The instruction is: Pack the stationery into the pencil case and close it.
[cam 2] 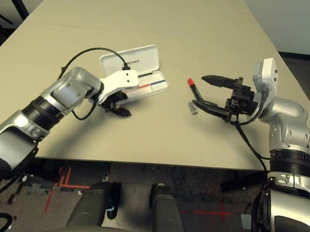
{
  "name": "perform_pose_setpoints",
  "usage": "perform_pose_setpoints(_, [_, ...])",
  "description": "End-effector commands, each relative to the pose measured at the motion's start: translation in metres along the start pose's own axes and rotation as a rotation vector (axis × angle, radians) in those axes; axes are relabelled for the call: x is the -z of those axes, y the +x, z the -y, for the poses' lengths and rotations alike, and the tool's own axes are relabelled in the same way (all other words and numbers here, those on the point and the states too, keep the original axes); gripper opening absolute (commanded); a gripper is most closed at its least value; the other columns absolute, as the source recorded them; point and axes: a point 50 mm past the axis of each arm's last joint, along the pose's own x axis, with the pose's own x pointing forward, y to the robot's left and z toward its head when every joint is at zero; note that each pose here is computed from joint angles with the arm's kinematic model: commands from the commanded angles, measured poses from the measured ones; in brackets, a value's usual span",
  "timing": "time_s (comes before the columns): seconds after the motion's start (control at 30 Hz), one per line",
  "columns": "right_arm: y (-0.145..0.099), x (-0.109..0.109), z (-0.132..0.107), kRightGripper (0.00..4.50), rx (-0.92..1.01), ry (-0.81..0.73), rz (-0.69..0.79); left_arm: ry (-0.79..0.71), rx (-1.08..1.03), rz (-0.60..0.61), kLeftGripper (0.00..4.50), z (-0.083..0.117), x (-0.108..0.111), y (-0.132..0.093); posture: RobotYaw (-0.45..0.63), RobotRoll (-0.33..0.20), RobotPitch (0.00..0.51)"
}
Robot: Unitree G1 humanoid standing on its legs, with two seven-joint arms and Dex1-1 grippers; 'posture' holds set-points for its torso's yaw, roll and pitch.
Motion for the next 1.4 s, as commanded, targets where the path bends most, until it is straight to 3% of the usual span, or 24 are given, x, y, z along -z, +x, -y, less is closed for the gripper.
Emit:
perform_pose_setpoints(0.03, [-0.004,-0.003,-0.001,4.5,0.009,-0.008,0.01,-0.017,0.04,-0.053,0.45,0.005,0.01,0.011,-0.09,0.0,0.121])
perform_pose_setpoints(0.07, [-0.005,-0.003,-0.001,4.5,0.01,-0.008,0.01,-0.014,0.037,-0.054,0.07,0.004,0.01,0.011,-0.09,0.0,0.121])
perform_pose_setpoints(0.1, [-0.005,-0.003,-0.001,4.5,0.01,-0.008,0.01,-0.013,0.035,-0.055,0.03,0.004,0.011,0.011,-0.09,0.0,0.119])
perform_pose_setpoints(0.47, [-0.007,-0.004,0.0,4.5,0.011,-0.005,0.009,0.038,0.048,-0.018,0.03,0.002,0.009,0.005,-0.09,0.0,0.119])
perform_pose_setpoints(1.03, [-0.032,-0.002,0.002,4.5,0.028,0.021,-0.006,0.356,0.172,0.092,0.03,0.02,0.009,-0.031,-0.07,0.0,0.119])
perform_pose_setpoints(1.4, [-0.035,0.001,-0.002,4.5,0.03,0.041,-0.007,0.379,0.211,0.11,0.03,0.034,0.011,-0.037,-0.07,0.0,0.119])
